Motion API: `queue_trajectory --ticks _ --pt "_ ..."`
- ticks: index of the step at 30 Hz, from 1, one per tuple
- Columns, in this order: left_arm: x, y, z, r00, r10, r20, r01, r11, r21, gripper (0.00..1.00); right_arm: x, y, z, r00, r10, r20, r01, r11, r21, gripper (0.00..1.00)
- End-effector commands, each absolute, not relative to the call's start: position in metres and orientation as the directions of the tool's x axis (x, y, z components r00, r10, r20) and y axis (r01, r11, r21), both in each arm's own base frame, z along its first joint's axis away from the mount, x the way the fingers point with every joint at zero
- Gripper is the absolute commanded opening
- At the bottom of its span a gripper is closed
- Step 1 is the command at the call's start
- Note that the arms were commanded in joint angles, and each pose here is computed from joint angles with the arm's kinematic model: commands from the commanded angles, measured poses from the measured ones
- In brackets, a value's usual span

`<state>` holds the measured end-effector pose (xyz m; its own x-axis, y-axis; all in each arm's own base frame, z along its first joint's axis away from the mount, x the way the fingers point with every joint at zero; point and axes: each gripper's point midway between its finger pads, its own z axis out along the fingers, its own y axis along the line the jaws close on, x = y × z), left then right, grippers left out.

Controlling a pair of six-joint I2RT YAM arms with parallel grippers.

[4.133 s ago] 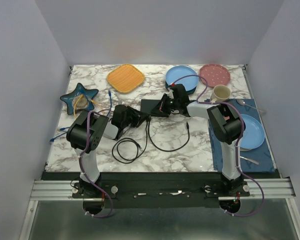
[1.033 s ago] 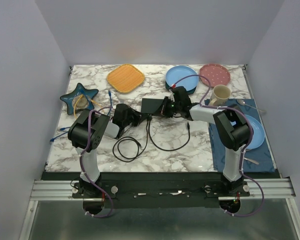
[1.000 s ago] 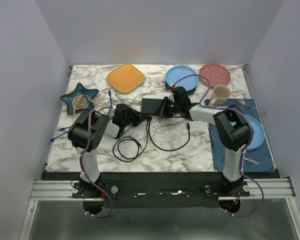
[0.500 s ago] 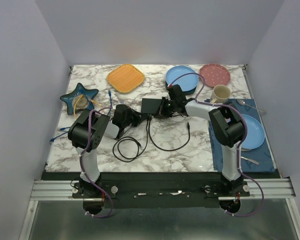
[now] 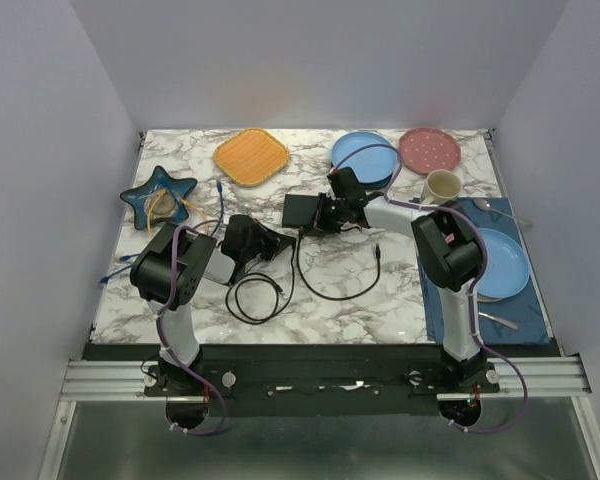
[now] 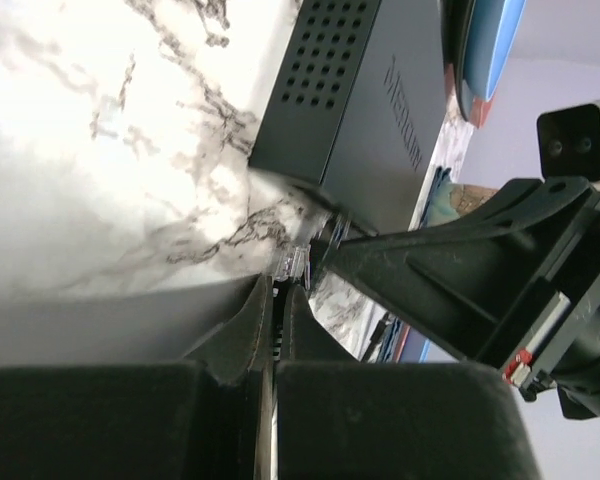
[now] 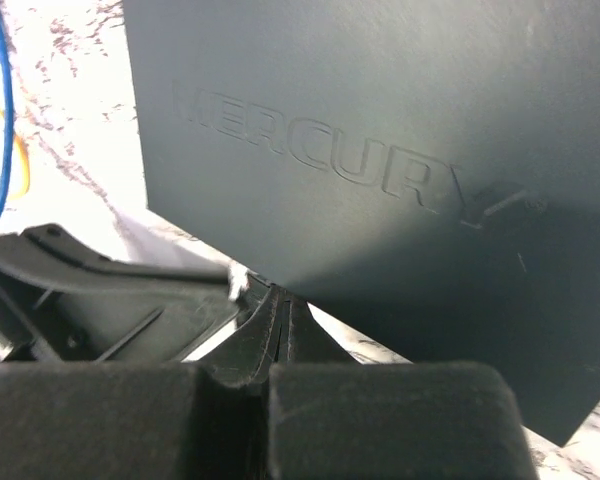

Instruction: Pull the plug from the switch port

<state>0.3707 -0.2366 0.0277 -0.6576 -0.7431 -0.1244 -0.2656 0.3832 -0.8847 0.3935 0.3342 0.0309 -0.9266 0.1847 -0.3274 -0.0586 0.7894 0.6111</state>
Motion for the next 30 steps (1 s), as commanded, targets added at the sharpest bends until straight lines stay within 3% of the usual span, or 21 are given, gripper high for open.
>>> queue_trajectory --ticks 1,6,9,17,25,30 --pt "0.326 -0.214 -0.025 -0.694 -0.711 -0.111 -0.411 0.518 -0.750 0.00 0.406 0.328 0.020 -0.916 0.196 -0.349 -0.044 0.817 0.575 0.01" --pt "0.326 -0.206 -0.002 -0.687 -0.706 -0.172 -0.379 0.550 -0.744 0.00 0.404 0.322 0.032 -0.903 0.205 -0.377 -0.050 0.822 0.567 0.01" --pt "0.334 -0.193 0.030 -0.668 -0.695 -0.267 -0.331 0.598 -0.730 0.00 0.401 0.314 0.054 -0.879 0.228 -0.418 -0.055 0.823 0.565 0.01" --pt "0.370 -0.116 0.154 -0.462 -0.739 -0.490 -0.258 0.641 -0.723 0.00 0.382 0.288 0.106 -0.805 0.271 -0.527 -0.092 0.821 0.563 0.01" --pt "0.398 0.016 0.182 -0.235 -0.776 -0.586 -0.508 0.612 -0.606 0.00 0.346 0.279 0.102 -0.812 0.272 -0.517 -0.111 0.797 0.593 0.01" --pt "0.409 0.099 0.207 -0.052 -0.751 -0.658 -0.687 0.505 -0.523 0.00 0.330 0.274 0.098 -0.816 0.252 -0.520 -0.124 0.802 0.584 0.01"
